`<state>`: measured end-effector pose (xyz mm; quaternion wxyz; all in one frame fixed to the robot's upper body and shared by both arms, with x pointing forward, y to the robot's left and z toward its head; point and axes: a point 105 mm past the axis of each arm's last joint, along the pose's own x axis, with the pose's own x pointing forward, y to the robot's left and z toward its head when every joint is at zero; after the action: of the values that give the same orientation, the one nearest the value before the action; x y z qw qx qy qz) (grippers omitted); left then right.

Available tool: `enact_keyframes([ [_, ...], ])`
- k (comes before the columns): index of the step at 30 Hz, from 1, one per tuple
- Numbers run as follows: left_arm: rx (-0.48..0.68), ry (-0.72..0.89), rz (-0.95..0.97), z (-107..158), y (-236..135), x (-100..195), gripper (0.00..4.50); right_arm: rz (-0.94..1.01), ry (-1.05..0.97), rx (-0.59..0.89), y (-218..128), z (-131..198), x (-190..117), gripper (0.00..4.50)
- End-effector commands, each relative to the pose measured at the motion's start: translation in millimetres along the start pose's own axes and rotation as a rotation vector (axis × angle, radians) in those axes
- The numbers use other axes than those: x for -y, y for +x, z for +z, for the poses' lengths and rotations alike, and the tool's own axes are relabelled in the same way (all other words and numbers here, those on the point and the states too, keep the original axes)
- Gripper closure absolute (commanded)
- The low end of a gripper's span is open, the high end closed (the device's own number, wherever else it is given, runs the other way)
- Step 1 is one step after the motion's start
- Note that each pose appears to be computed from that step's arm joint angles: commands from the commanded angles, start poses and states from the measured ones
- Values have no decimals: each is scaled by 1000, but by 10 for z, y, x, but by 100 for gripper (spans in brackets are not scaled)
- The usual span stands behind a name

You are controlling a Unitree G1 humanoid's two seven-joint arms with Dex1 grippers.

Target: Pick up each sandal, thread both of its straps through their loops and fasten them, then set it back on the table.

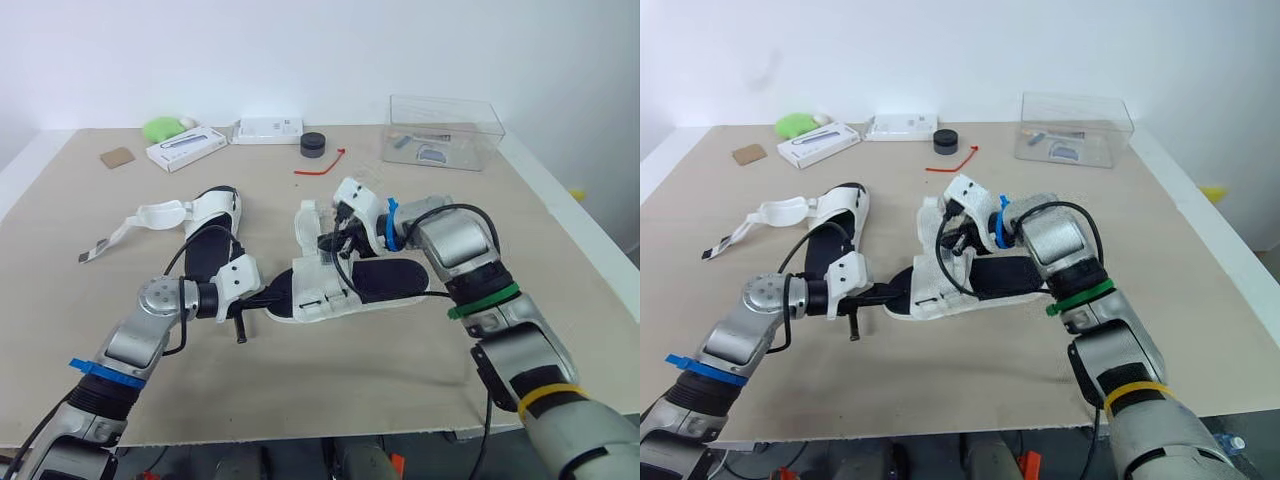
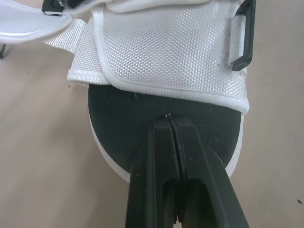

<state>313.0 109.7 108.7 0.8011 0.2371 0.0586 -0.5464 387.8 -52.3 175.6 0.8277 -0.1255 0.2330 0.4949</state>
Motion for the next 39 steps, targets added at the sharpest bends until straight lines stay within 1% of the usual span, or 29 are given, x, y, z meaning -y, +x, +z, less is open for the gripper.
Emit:
enact_keyframes([
  [1,-49,-7,-7,-105,0,26,450,45,115,151,-100,462,-73,316],
  [4,-48,-4,-5,-101,-2,13,450,53,238,178,-79,546,-71,183],
  [6,-48,-3,-4,-97,-4,7,450,30,304,170,-41,505,-15,98],
  [8,-47,-3,-3,-93,-6,5,450,10,354,162,-5,453,39,2],
  [13,-52,-4,-2,-106,-28,13,450,-30,379,139,41,334,154,2],
  [16,-54,-4,-1,-111,-38,8,450,-21,401,143,68,312,170,2],
  [20,-57,-1,2,-112,-39,-1,450,80,487,175,128,384,67,2],
  [24,-54,1,3,-104,-29,-3,450,124,529,185,205,397,17,2],
  [29,-55,2,3,-108,-35,-1,450,218,574,249,262,553,-87,2],
  [33,-55,2,4,-109,-35,2,450,227,573,288,294,629,-91,2],
  [39,-57,-1,13,-112,-45,3,450,295,612,379,234,863,-130,2],
])
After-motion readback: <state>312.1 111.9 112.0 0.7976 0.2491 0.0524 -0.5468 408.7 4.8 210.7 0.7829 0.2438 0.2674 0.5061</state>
